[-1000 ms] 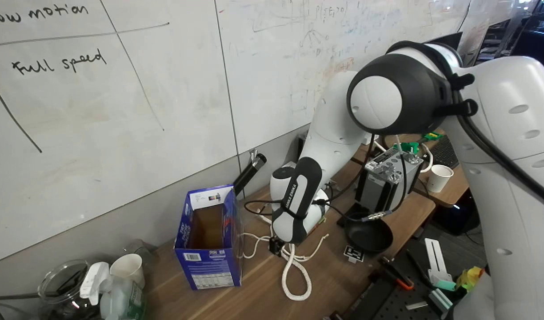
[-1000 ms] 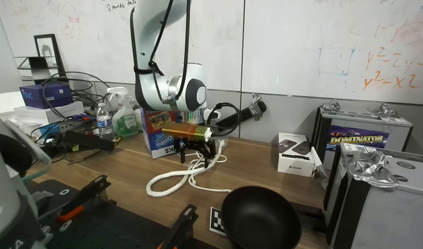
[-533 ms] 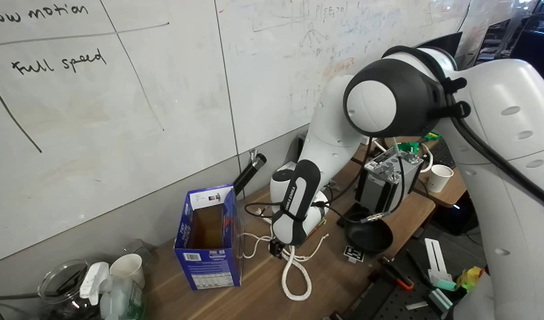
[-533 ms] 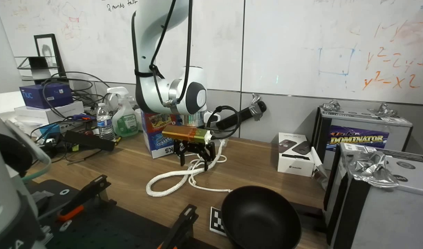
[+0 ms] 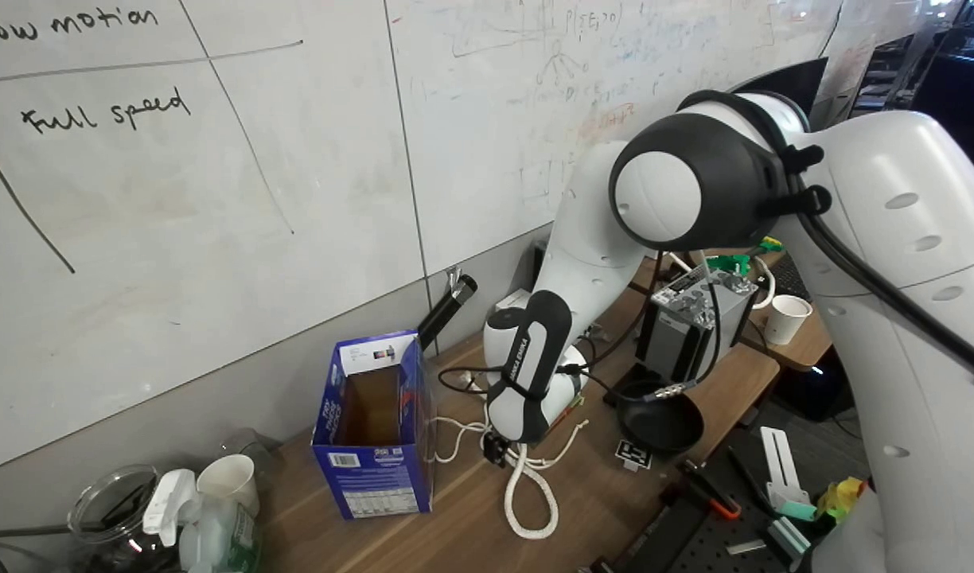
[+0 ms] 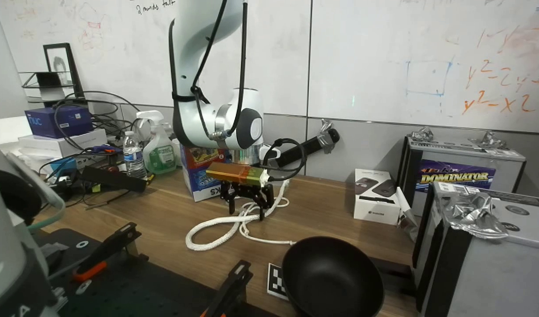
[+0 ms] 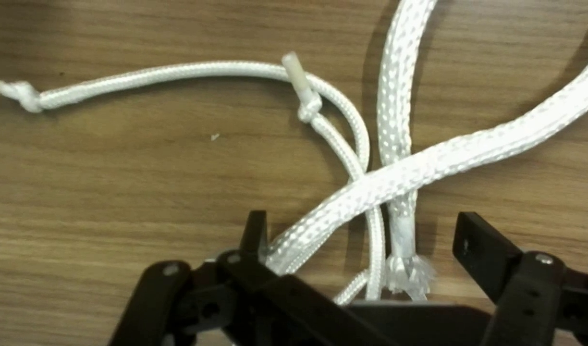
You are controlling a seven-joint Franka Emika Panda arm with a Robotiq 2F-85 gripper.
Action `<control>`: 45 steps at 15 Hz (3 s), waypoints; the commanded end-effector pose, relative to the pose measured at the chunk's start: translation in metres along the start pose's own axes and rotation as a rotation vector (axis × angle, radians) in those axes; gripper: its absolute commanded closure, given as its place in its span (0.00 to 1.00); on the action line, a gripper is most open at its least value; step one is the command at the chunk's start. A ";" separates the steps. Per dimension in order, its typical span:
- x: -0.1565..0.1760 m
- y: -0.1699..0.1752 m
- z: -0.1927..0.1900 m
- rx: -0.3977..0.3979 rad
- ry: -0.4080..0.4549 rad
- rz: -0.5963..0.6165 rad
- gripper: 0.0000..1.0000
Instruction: Pick the ropes and put them in the box
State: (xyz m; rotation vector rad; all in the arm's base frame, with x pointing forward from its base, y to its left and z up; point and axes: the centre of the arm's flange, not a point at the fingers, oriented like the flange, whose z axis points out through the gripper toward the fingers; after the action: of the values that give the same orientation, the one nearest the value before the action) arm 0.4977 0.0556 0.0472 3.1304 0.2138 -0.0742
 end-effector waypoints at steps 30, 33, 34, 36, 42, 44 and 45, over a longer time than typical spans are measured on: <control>0.011 -0.005 0.003 0.063 0.006 0.067 0.91; 0.010 0.004 -0.018 0.061 -0.010 0.118 0.89; 0.008 0.008 -0.026 0.060 -0.013 0.124 0.89; 0.007 0.018 -0.059 0.054 -0.021 0.135 0.89; 0.029 0.035 -0.185 0.022 -0.023 0.117 0.89; 0.040 0.033 -0.233 0.012 -0.019 0.105 0.89; 0.045 0.029 -0.257 0.004 -0.011 0.099 0.89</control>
State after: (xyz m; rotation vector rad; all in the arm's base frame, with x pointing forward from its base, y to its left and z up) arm 0.5448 0.0275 0.2298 3.1526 0.0142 -0.1123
